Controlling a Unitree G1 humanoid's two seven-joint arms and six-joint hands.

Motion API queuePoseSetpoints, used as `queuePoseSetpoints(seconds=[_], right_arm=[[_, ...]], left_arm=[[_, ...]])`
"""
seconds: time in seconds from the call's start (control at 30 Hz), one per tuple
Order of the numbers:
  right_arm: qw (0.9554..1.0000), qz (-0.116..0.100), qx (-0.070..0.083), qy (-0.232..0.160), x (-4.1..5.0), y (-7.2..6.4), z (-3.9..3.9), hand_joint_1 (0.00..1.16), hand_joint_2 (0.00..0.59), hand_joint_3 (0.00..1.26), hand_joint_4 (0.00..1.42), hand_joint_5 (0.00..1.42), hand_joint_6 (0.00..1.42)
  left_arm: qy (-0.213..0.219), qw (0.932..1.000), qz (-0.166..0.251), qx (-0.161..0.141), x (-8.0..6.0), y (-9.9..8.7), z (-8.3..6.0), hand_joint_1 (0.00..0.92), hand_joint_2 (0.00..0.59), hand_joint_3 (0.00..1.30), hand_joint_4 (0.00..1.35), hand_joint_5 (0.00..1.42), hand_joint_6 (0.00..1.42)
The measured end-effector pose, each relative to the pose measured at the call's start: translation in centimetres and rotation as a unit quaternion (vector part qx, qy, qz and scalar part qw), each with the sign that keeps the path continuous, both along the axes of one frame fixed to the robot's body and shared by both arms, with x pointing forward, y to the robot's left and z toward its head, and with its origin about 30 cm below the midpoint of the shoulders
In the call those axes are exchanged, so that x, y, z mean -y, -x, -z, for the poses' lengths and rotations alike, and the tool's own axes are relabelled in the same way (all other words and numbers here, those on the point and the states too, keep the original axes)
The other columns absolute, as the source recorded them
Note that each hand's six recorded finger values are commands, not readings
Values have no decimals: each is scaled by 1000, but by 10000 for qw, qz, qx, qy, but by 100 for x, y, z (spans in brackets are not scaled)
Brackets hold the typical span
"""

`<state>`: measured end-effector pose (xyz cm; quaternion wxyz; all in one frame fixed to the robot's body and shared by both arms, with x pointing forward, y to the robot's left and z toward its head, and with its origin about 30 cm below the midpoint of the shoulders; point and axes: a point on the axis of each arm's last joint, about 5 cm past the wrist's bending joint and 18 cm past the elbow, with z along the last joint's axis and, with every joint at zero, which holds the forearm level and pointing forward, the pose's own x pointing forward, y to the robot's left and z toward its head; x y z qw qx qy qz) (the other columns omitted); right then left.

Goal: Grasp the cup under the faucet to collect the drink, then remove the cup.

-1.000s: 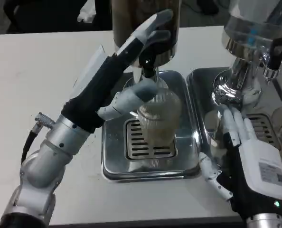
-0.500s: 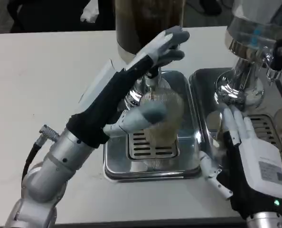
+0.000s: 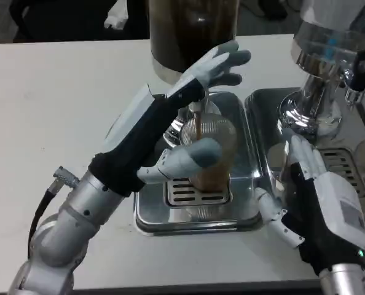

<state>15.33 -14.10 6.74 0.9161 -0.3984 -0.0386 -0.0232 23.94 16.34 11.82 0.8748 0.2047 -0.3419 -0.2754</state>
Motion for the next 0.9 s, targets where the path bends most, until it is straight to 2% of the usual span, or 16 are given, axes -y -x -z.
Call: queuePoseSetpoints(seconds=[0.07, 0.23, 0.27, 0.33, 0.37, 0.43, 0.7, 0.9], right_arm=[[9991, -150, -101, -386, 18, -44, -30, 352, 321, 0, 0, 0, 125], [9960, -393, -198, -780, 34, -140, -77, 525, 268, 0, 0, 0, 9], [9951, -449, -296, -834, 44, -174, -70, 529, 267, 0, 0, 0, 5], [9942, -512, -395, -856, 55, -212, -65, 547, 257, 0, 0, 0, 1], [9934, -546, -465, -898, 62, -247, -59, 579, 236, 0, 0, 0, 0], [9926, -568, -530, -935, 77, -294, -54, 616, 227, 0, 0, 0, 0], [9882, -639, -643, -1234, 106, -421, 2, 650, 215, 0, 0, 0, 0], [9820, -653, -558, -1683, 77, -537, 45, 658, 211, 0, 0, 0, 0]], left_arm=[[9, 10000, -11, 0, 0, 0, 0, 0, 110, 163, 5, 216, 145], [27, 10000, -24, 6, 3, 0, -1, 0, 110, 165, 5, 216, 140], [27, 10000, -23, 2, 5, -1, 0, 0, 110, 165, 5, 216, 140], [25, 10000, -16, -1, 8, 0, 1, 0, 110, 168, 8, 216, 139], [24, 10000, -14, -3, 9, 0, 1, 0, 110, 169, 10, 216, 139], [27, 10000, -13, -3, 11, 1, 1, 0, 111, 171, 12, 216, 138], [38, 10000, -30, 5, 13, -3, -8, 0, 111, 174, 15, 210, 128], [28, 10000, -26, 3, 14, -4, -10, 0, 116, 187, 16, 206, 111]])
